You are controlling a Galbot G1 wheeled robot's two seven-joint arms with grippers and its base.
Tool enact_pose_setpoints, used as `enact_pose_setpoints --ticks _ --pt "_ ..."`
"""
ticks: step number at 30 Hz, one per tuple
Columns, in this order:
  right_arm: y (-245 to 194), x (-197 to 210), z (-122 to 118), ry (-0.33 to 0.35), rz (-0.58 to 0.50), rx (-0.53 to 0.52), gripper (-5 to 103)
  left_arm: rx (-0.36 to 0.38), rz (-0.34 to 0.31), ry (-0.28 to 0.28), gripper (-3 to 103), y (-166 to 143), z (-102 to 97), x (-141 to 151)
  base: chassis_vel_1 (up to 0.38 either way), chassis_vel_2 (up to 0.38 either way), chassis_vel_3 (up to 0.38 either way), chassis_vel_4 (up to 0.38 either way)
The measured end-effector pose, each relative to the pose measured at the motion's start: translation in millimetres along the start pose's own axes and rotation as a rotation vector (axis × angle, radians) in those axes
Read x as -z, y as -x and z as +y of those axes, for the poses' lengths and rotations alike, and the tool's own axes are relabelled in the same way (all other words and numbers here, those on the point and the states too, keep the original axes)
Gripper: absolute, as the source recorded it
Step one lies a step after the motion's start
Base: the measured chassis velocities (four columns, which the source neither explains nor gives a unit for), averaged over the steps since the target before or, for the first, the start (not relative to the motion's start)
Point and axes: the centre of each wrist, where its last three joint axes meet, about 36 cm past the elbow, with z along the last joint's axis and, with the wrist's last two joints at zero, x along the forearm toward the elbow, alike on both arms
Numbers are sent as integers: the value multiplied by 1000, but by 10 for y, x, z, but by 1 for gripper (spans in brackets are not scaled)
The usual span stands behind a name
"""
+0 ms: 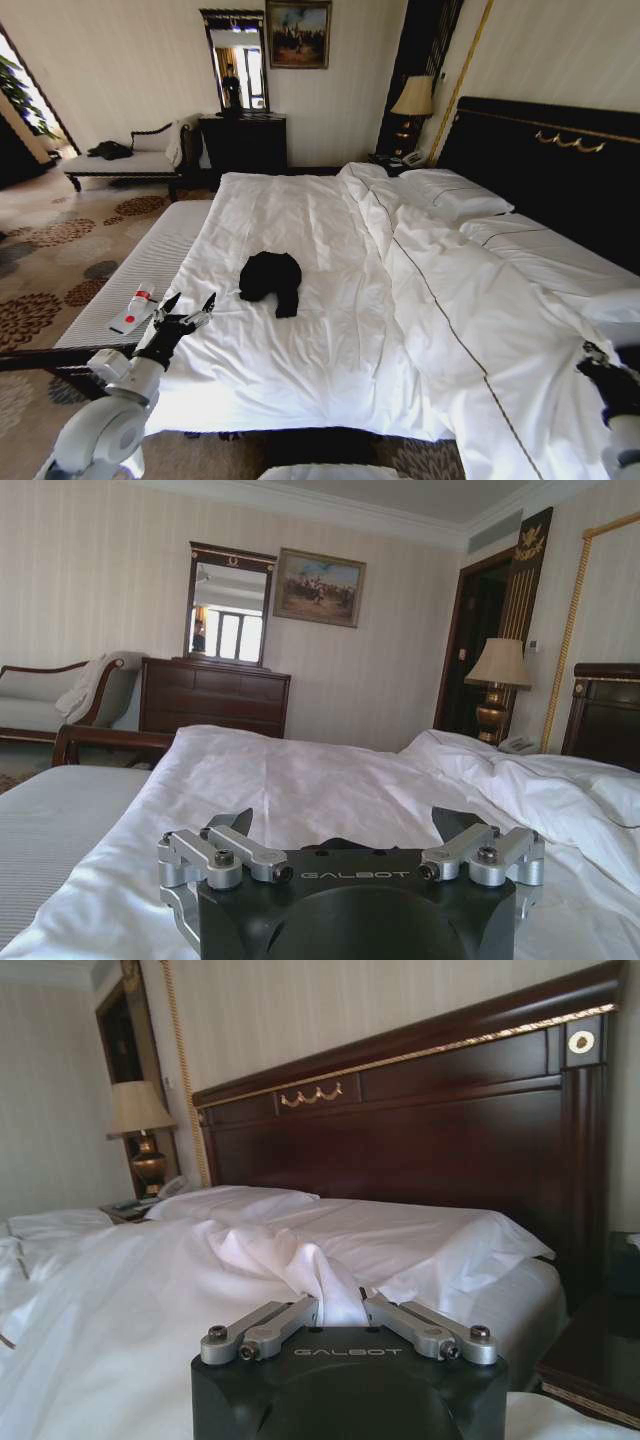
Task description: Fold the clothes on the bed.
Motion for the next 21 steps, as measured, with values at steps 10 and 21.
enact_pose_setpoints --ticks 10,21 --pt "344 -323 -610 10 53 -154 1 4 11 7 100 -18 3 -1 0 0 0 0" --pt "600 -700 -940 1 73 -209 1 22 -3 168 100 33 -80 85 0 0 0 0"
